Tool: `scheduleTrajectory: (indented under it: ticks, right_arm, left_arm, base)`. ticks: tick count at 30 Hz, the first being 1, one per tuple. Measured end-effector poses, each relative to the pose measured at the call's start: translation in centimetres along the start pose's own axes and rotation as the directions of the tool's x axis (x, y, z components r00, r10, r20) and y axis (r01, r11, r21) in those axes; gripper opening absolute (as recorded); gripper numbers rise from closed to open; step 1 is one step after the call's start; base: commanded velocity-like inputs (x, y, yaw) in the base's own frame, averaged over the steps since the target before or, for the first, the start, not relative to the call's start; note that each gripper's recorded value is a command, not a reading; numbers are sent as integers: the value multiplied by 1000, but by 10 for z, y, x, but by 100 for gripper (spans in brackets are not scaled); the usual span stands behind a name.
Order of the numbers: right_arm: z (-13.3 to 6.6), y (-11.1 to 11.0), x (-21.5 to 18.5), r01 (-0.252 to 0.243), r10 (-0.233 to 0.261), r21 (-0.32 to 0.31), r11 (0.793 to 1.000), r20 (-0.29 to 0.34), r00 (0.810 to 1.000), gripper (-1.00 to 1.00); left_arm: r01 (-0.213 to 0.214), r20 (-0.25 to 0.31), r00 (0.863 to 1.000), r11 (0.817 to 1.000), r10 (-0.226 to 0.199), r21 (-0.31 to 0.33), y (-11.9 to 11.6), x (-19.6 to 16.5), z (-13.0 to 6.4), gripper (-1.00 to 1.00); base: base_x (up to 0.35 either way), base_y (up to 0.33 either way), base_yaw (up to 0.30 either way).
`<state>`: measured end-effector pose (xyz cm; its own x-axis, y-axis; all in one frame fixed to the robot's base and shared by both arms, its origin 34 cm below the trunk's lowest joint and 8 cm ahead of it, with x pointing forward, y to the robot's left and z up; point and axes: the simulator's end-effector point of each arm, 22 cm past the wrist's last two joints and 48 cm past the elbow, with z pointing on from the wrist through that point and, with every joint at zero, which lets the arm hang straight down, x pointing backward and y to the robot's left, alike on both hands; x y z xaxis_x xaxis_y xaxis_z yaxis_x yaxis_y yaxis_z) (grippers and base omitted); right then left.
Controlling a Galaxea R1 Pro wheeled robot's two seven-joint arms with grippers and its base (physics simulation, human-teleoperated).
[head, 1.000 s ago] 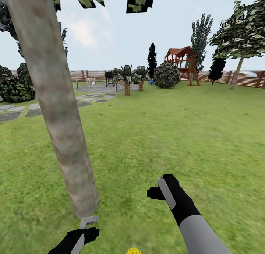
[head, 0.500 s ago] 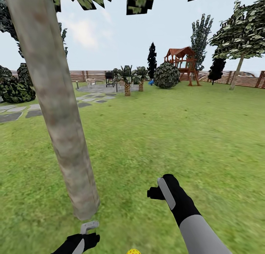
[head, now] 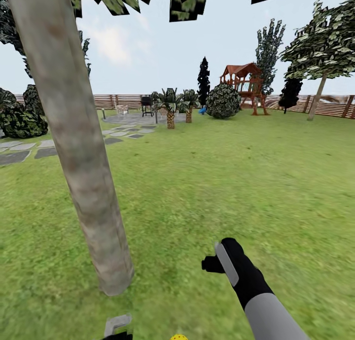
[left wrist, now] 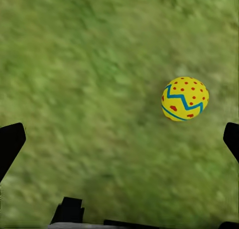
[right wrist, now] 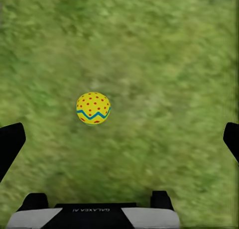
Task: Take the three Easter eggs out of the wicker basket on the lawn in the garden, then place them on the lawn next to a single tree (choose any tree) so that all three eggs are next to the same tree and none are left in the basket.
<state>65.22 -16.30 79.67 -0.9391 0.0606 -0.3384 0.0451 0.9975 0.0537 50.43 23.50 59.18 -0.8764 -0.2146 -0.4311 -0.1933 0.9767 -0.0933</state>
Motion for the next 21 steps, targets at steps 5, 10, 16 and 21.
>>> scheduleTrajectory:
  ticks: [5,10,16,21]
  right_arm:
    - [4,-5,16,-12,13,8,1000,-12,1000,100]
    - [9,-9,29,-46,46,13,999,13,999,100]
    - [16,-19,50,-74,73,28,997,27,997,100]
    - [20,-30,64,-104,102,44,994,56,993,100]
  left_arm:
    - [3,5,1000,1000,-3,-7,5,17,-7,100]
    - [4,21,1000,1000,-4,-15,11,30,-15,100]
    - [4,30,1000,1000,-3,-22,15,39,-24,100]
    - [2,34,999,1000,-1,-31,21,38,-30,100]
  base:
    - [0,0,9]
    - [0,0,143]
    - [0,0,225]
    - [0,0,246]
